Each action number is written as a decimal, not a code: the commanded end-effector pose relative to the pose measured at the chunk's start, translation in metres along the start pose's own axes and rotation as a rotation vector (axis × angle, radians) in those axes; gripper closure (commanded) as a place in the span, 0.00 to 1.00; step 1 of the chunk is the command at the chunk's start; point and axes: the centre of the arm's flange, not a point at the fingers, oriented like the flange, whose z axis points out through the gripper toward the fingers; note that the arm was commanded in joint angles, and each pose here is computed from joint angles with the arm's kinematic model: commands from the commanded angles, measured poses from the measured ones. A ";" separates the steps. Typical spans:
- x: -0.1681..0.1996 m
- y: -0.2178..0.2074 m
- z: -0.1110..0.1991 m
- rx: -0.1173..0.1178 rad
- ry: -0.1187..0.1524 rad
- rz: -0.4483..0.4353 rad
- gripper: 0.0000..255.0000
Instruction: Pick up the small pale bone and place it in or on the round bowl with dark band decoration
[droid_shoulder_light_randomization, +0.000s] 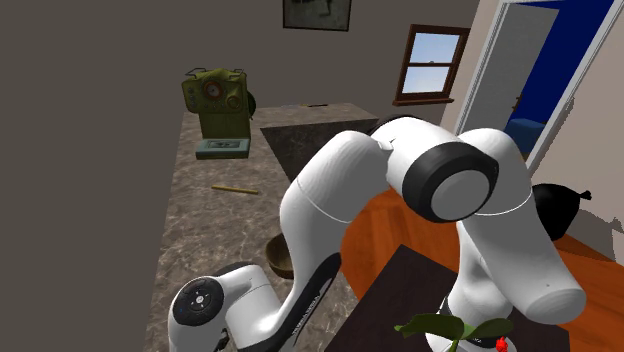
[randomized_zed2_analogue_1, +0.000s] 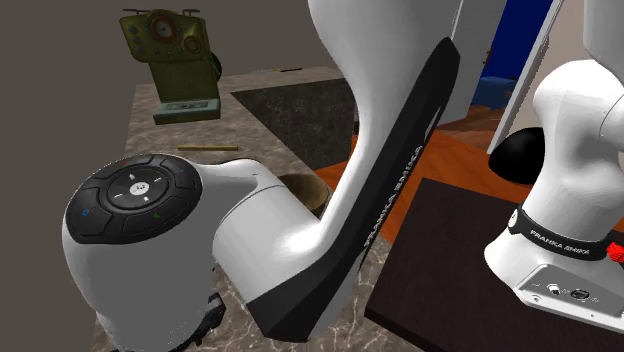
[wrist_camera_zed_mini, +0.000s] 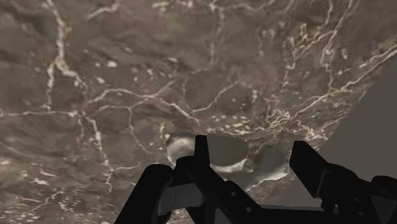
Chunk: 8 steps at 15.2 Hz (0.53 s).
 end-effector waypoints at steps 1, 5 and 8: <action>0.003 -0.002 -0.010 0.000 0.000 0.000 1.00; 0.009 -0.005 -0.030 0.000 0.000 0.000 1.00; 0.013 -0.007 -0.045 0.000 0.000 0.000 1.00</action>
